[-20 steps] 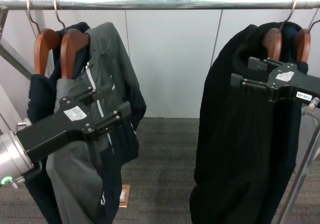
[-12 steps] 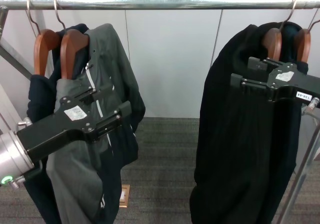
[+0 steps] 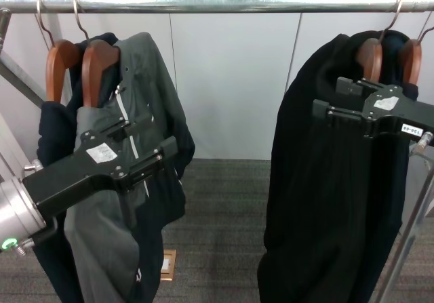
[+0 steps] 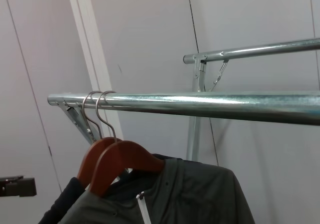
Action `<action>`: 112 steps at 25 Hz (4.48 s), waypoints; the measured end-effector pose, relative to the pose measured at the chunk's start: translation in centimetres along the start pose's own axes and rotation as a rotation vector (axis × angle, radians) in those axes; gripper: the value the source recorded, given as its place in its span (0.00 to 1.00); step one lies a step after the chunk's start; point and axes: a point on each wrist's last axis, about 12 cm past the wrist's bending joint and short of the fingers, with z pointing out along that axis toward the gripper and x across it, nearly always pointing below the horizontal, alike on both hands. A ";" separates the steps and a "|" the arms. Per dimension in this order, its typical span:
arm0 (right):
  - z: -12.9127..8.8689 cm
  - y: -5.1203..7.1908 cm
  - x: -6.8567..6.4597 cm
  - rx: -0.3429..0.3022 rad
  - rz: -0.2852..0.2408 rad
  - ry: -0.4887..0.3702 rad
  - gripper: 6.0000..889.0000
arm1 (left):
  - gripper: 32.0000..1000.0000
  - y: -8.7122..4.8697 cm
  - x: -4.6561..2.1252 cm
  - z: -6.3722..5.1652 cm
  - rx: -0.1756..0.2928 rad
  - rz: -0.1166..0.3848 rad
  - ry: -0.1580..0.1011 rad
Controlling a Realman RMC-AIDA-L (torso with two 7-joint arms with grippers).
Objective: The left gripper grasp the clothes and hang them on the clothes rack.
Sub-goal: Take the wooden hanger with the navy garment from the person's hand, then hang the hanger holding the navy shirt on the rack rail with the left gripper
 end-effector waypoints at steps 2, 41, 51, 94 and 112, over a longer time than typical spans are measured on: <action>0.0 0.0 0.0 -0.001 0.000 0.001 0.92 | 0.63 0.0 0.01 0.0 0.000 -0.003 0.000; 0.0 0.0 0.0 0.006 0.001 0.000 0.92 | 0.55 0.7 3.04 0.8 0.044 0.070 0.302; 0.1 0.0 0.1 0.006 0.003 -0.001 0.92 | 0.33 1.0 2.91 0.8 0.027 0.069 0.296; 0.3 0.0 -0.2 0.002 0.000 -0.006 0.92 | 0.16 3.5 -0.55 2.9 -0.163 0.050 0.095; 0.3 0.0 -0.2 0.005 -0.001 -0.006 0.92 | 0.18 3.8 -0.27 8.0 -0.305 0.075 0.226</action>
